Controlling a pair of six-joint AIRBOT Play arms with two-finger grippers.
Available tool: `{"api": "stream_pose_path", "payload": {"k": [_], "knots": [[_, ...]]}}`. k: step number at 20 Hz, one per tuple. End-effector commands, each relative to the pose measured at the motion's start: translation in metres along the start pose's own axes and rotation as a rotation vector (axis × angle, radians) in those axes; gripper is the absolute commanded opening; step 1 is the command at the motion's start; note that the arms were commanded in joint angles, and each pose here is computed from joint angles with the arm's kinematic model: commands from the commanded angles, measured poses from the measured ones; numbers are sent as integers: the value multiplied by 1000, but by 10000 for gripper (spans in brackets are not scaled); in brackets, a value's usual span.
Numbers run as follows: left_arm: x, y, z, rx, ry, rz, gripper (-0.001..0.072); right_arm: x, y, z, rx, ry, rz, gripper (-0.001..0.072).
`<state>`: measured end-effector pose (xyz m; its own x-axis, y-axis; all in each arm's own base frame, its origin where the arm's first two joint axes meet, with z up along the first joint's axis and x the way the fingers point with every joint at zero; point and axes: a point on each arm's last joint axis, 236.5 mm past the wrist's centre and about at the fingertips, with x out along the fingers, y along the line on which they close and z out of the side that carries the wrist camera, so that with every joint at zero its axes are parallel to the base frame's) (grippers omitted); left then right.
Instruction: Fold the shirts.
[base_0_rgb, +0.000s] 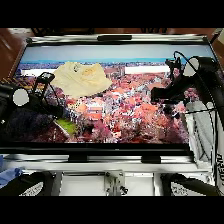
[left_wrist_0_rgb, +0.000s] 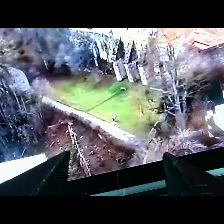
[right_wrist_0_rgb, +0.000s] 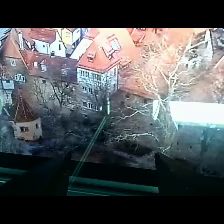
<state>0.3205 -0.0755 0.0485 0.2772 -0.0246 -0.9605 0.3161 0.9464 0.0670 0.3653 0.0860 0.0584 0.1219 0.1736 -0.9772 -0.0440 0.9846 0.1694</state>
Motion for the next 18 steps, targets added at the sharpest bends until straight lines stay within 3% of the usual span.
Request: {"api": "stream_pose_path", "payload": {"k": [1,18], "knots": [[0,0,0,0,1,0,711,0,0,0,-1,1,0,631],[1,0,3,0,-11,0,711,0,1,1,0,-5,2,631]]}}
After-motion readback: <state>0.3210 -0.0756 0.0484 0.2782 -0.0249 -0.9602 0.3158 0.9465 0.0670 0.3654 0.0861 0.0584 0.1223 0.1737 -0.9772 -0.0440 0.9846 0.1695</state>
